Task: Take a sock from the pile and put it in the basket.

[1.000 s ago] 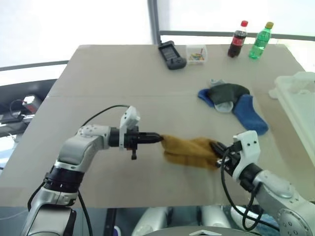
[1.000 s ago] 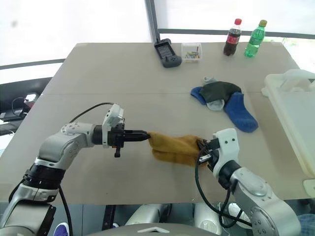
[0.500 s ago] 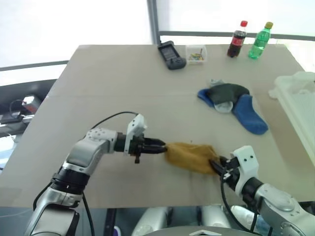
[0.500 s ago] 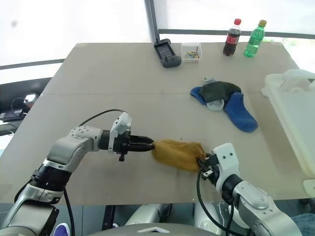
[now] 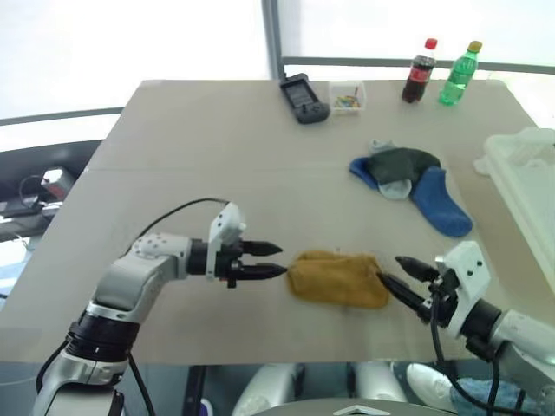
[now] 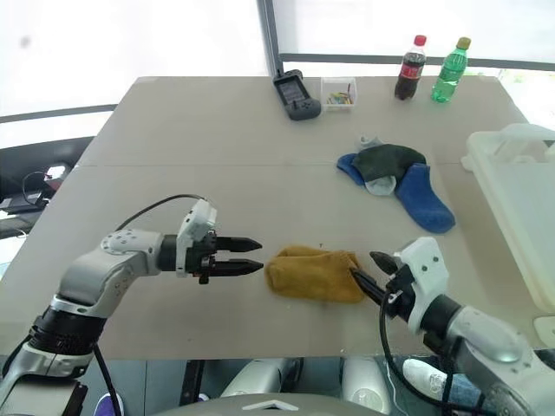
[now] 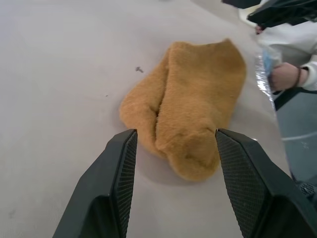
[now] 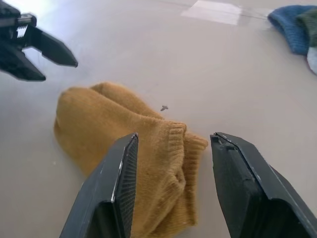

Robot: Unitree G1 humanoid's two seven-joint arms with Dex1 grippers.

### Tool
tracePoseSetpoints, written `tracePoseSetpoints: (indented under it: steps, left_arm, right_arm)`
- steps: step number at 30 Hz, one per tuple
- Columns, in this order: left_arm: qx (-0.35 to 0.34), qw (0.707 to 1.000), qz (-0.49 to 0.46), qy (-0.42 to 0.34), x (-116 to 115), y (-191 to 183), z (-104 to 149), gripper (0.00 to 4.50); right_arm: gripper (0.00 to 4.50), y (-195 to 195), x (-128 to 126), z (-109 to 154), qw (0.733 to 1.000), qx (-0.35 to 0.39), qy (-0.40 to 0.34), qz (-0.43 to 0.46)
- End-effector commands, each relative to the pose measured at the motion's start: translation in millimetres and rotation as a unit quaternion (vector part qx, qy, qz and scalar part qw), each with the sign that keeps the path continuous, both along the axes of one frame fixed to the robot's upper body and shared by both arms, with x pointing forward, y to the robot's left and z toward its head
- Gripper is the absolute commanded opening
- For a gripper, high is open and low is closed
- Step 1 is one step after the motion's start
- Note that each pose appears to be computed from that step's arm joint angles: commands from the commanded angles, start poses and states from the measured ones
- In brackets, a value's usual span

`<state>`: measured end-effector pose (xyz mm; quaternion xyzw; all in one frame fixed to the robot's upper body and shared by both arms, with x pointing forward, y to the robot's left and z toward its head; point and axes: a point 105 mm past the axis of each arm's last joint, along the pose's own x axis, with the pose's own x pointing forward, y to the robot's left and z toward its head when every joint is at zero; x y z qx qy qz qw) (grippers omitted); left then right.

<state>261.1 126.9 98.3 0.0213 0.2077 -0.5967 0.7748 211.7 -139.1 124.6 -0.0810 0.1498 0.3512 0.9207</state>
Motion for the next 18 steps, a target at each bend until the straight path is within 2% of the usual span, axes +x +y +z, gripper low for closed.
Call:
tracePoseSetpoints:
  steps: [1,9,12,17,18]
  left_arm:
    - [0.002,1.000,0.009,-0.007,-6,-7,-2,2.64]
    - [0.002,1.000,0.031,0.005,-12,-15,-11,2.64]
    - [0.001,0.999,0.037,0.003,-13,-15,-14,1.95]
    - [-0.002,0.999,0.043,-0.006,-11,-15,-15,0.11]
    - [-0.004,0.999,0.043,-0.009,-11,-15,-15,0.02]
  right_arm:
    - [2.35,1,5,-1,1.000,-0.013,-0.009,0.026]
    - [2.35,6,13,-11,0.996,-0.033,0.001,0.077]
    - [2.35,11,15,-10,0.995,-0.026,-0.001,0.095]
    - [2.35,18,17,-16,0.993,-0.031,0.012,0.116]
    - [2.35,18,17,-18,0.992,-0.034,0.014,0.119]
